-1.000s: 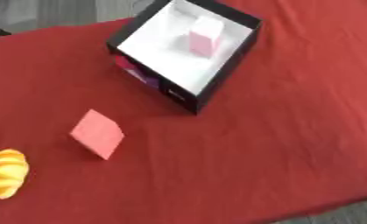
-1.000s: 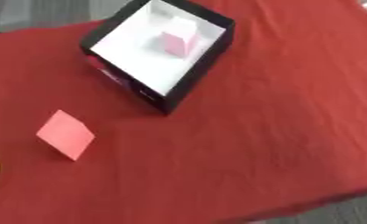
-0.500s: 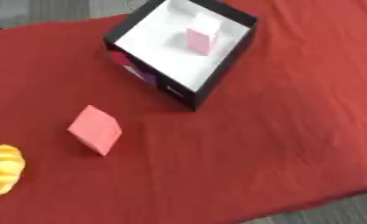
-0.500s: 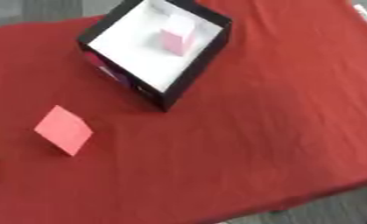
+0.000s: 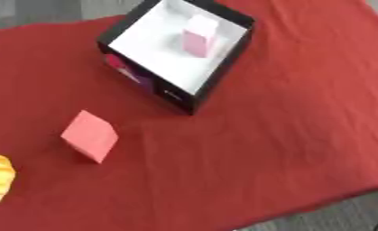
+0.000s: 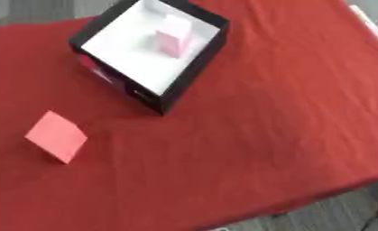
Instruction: Pick up objects on the table and place them in the box.
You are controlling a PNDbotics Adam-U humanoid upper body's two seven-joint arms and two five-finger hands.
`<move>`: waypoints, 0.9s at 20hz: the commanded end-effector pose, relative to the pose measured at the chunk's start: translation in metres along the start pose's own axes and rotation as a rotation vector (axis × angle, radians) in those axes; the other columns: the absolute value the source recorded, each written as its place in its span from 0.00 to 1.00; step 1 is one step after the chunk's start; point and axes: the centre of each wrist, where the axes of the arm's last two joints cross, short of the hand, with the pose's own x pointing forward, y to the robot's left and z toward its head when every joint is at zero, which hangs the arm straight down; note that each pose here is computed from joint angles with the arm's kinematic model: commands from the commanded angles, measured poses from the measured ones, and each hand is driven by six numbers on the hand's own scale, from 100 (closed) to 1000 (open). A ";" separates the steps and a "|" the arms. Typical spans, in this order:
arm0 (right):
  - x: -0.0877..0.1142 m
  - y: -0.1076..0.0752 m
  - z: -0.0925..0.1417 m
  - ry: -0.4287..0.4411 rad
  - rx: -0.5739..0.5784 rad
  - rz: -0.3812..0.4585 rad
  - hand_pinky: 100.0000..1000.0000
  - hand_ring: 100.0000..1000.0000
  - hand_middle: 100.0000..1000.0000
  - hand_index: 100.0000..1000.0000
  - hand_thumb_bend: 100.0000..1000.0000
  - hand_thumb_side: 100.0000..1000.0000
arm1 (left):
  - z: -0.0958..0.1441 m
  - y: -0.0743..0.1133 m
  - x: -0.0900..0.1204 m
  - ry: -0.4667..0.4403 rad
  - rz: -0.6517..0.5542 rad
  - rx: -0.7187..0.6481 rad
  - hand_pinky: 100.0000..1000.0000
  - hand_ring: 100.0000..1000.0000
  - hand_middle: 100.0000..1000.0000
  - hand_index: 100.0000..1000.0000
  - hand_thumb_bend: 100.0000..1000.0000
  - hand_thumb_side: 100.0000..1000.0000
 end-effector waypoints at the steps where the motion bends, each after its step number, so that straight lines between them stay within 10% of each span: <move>1: 0.009 0.000 -0.005 -0.032 0.022 0.023 0.85 0.83 0.79 0.87 0.00 0.55 | 0.000 0.002 0.002 0.004 -0.047 -0.122 0.78 0.79 0.80 0.90 0.29 0.51; 18: 0.006 0.005 -0.004 -0.031 0.044 0.029 0.85 0.83 0.79 0.87 0.00 0.56 | -0.017 -0.011 0.005 0.027 -0.098 -0.243 0.79 0.80 0.79 0.91 0.47 0.34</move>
